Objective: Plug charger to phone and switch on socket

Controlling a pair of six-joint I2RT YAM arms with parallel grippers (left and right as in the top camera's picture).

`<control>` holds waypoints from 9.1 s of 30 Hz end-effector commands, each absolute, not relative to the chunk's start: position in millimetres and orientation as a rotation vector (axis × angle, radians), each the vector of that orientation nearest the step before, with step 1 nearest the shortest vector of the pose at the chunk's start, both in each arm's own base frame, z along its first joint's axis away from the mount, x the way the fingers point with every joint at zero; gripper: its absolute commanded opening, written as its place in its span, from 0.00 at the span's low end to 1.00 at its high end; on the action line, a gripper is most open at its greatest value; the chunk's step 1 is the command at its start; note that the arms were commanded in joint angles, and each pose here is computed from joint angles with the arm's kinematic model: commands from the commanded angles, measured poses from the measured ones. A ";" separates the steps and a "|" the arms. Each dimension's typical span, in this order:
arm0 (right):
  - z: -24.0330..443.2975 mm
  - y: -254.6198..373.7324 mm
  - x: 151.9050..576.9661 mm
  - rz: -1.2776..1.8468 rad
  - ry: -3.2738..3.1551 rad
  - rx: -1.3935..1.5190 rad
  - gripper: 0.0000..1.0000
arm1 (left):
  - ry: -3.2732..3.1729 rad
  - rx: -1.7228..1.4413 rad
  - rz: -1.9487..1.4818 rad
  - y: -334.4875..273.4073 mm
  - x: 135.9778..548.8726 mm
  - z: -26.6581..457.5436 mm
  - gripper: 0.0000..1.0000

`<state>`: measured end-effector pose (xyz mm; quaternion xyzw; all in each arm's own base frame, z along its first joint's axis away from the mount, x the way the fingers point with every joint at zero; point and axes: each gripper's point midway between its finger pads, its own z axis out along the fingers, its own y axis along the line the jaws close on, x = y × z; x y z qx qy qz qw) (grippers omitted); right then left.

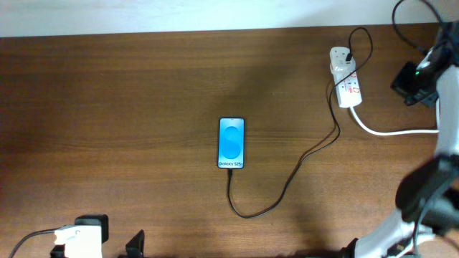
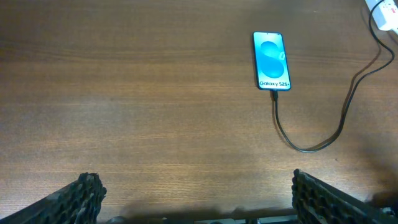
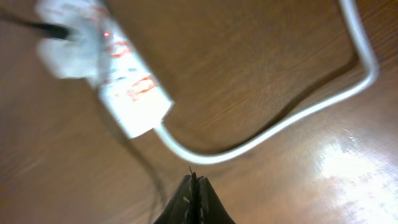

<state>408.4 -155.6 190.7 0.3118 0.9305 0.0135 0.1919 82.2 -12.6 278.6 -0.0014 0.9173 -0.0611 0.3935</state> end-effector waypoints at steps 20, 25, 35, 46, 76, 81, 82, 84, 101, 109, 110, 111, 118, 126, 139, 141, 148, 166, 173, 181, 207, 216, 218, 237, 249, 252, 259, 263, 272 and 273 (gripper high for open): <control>348.2 -27.4 206.3 0.095 2.522 0.545 0.04 | 2.326 0.000 -0.150 -12.0 81.6 277.6 0.99; 363.6 -16.6 170.9 0.132 2.437 0.511 0.04 | 2.326 0.000 -0.150 -12.0 81.6 277.6 0.99; 373.3 3.2 131.4 0.223 2.326 0.445 0.18 | 2.327 0.000 -0.150 -12.0 81.5 277.5 0.99; 336.4 13.2 104.9 0.261 2.363 0.439 0.27 | 2.327 0.001 -0.150 -12.0 81.5 277.5 0.99; 333.0 41.5 37.0 0.285 2.127 0.179 0.98 | 2.327 0.000 -0.150 -12.0 81.5 277.5 0.99; 299.8 40.4 61.6 0.316 2.186 0.186 0.98 | 2.327 0.000 -0.150 -12.0 81.5 277.5 0.99; 300.0 41.8 67.0 0.327 2.156 0.169 0.98 | 2.327 0.000 -0.150 -12.0 81.5 277.5 0.99; 304.7 47.0 79.8 0.356 2.057 0.112 0.98 | 2.327 0.000 -0.150 -12.0 81.5 277.5 0.99; 311.9 52.0 178.0 0.392 1.471 -0.113 0.98 | 2.327 0.000 -0.150 -12.0 81.5 277.5 0.99; 289.7 53.3 207.6 0.388 1.355 -0.148 0.98 | 2.327 0.000 -0.150 -12.0 81.5 277.5 0.99; 288.4 53.2 208.6 0.388 1.353 -0.148 0.98 | 2.326 0.000 -0.150 -12.0 81.6 277.6 1.00; 286.7 51.5 209.9 0.381 1.355 -0.139 0.98 | 2.327 0.000 -0.150 -12.0 81.5 277.5 0.99; 281.4 30.2 219.4 0.296 1.335 -0.034 0.98 | 2.326 0.000 -0.150 -12.0 81.6 277.6 0.99; 268.4 28.7 226.1 0.300 1.307 -0.025 0.98 | 2.327 0.000 -0.150 -12.0 81.5 277.5 0.99; 223.5 21.6 239.9 0.329 1.379 0.063 0.98 | 2.327 0.000 -0.150 -12.0 81.5 277.5 0.99; 222.3 18.1 240.7 0.315 1.383 0.081 0.98 | 2.327 0.000 -0.150 -12.0 81.5 277.5 1.00; 198.3 13.3 244.7 0.298 1.478 0.124 0.99 | 2.327 0.000 -0.150 -12.0 81.5 277.5 0.99; 158.8 8.3 245.7 0.276 1.634 0.180 0.98 | 2.326 0.000 -0.150 -12.0 81.6 277.6 0.99; 158.4 7.8 245.8 0.275 1.635 0.181 0.98 | 2.326 0.000 -0.150 -12.0 81.6 277.6 0.99; 158.4 7.8 245.8 0.275 1.635 0.181 0.98 | 2.326 0.000 -0.150 -12.0 81.6 277.6 0.99; 158.4 7.8 245.8 0.275 1.635 0.181 0.98 | 1.971 0.081 -0.133 -23.3 164.2 255.9 0.99; 158.4 7.8 245.8 0.275 1.635 0.181 0.98 | 1.802 0.079 -0.142 -27.5 198.7 215.8 0.99; 158.4 7.8 245.8 0.275 1.635 0.181 0.99 | 1.772 0.079 -0.143 -28.2 205.0 212.4 1.00; 158.4 7.8 245.8 0.275 1.635 0.181 0.98 | 1.689 0.184 -0.043 -31.0 239.8 154.8 0.99; 158.4 7.8 245.8 0.275 1.635 0.181 0.98 | 1.645 0.172 0.069 -16.1 244.7 157.5 0.99; 158.4 7.8 245.8 0.275 1.635 0.181 0.98 | 1.641 0.174 0.048 -18.7 245.2 156.2 0.99; 158.4 7.8 245.8 0.275 1.635 0.181 0.98 | 1.643 0.162 0.059 -15.2 245.4 156.0 0.99; 158.4 7.8 245.8 0.275 1.635 0.181 0.98 | 1.642 0.164 0.057 -15.5 245.4 156.2 0.99; 158.4 7.8 245.8 0.275 1.635 0.181 0.98 | 1.642 0.164 0.057 -15.5 245.4 156.2 0.99; 158.4 7.8 245.8 0.275 1.635 0.181 0.98 | 1.642 0.164 0.057 -15.5 245.4 156.2 0.99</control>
